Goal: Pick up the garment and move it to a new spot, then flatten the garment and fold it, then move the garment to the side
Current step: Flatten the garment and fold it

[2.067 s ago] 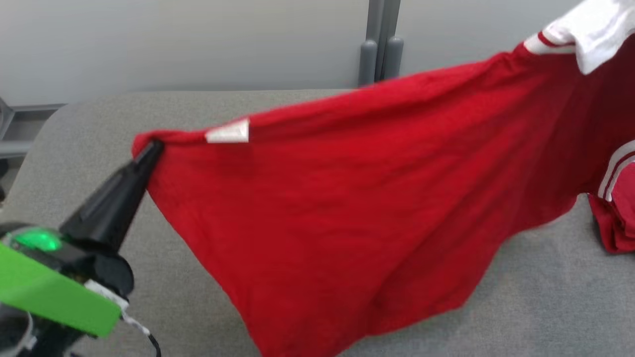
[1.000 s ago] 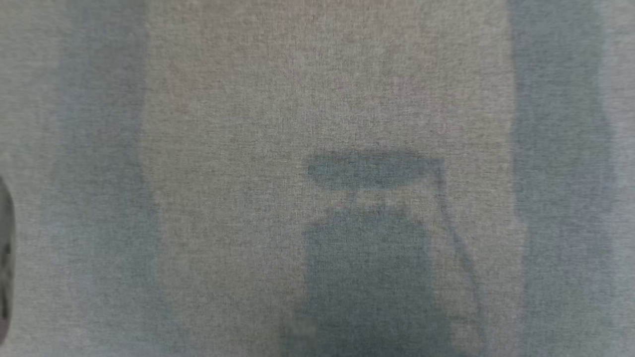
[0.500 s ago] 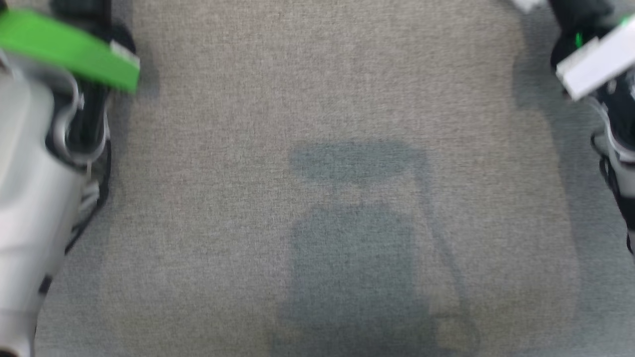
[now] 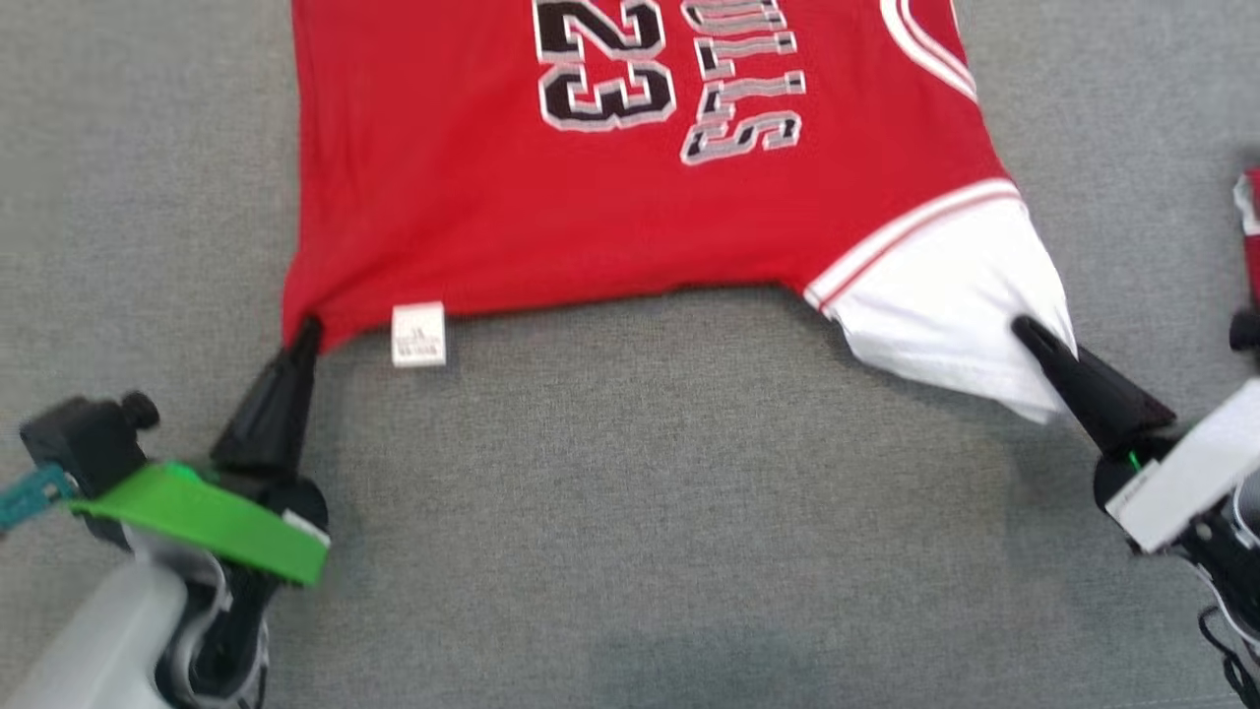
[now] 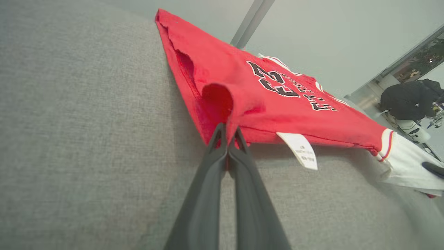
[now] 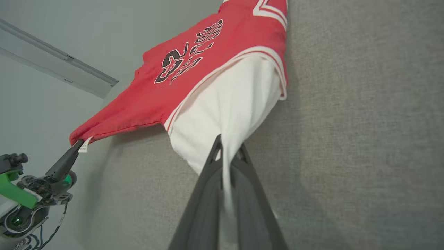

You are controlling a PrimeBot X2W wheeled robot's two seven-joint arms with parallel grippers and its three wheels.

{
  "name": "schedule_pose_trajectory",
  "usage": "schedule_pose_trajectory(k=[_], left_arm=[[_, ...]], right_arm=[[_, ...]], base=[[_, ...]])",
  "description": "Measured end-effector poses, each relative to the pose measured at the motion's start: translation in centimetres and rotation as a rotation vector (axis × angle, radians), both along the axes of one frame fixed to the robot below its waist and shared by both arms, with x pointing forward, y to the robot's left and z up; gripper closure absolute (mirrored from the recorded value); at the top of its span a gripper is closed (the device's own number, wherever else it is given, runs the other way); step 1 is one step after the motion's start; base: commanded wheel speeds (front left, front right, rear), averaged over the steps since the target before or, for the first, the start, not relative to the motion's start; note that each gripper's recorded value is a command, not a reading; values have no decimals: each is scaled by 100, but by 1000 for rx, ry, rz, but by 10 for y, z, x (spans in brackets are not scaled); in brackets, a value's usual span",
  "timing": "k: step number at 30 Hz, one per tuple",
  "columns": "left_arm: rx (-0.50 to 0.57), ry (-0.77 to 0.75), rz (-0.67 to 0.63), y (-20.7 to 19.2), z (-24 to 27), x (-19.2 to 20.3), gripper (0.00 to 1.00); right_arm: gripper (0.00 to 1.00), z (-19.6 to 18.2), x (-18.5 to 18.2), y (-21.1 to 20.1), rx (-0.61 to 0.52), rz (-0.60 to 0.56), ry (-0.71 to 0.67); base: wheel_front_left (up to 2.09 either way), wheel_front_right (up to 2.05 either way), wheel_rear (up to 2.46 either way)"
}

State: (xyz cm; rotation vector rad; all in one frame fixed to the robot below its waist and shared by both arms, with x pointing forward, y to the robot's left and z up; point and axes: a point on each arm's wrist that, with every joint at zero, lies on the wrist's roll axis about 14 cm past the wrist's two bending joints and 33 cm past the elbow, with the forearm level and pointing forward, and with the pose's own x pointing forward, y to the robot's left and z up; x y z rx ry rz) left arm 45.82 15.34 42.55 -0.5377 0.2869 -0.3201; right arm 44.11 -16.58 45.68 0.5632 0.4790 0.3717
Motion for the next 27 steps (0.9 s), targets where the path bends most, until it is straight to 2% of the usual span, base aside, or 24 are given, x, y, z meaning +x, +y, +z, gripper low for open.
schedule_pose_trajectory(k=[9,13,16,21,27], left_arm=[[-61,54,-9,-25,16,-108,100],[-113,93,18,-34,18,-148,100],[-160,119,39,-41,18,-164,100],[-164,155,13,-49,11,-166,100],[-135,135,-35,-54,18,-142,100]], right_arm=[[100,-9,-108,-54,-44,-167,118],[100,-15,-149,-59,-42,-196,181],[100,-9,-151,-53,-20,-187,168],[100,-2,-141,-45,0,-165,142],[100,14,-115,-36,-22,-89,88]], base=[[0,0,0],[0,0,0],[0,0,0],[0,0,0],[0,0,0]])
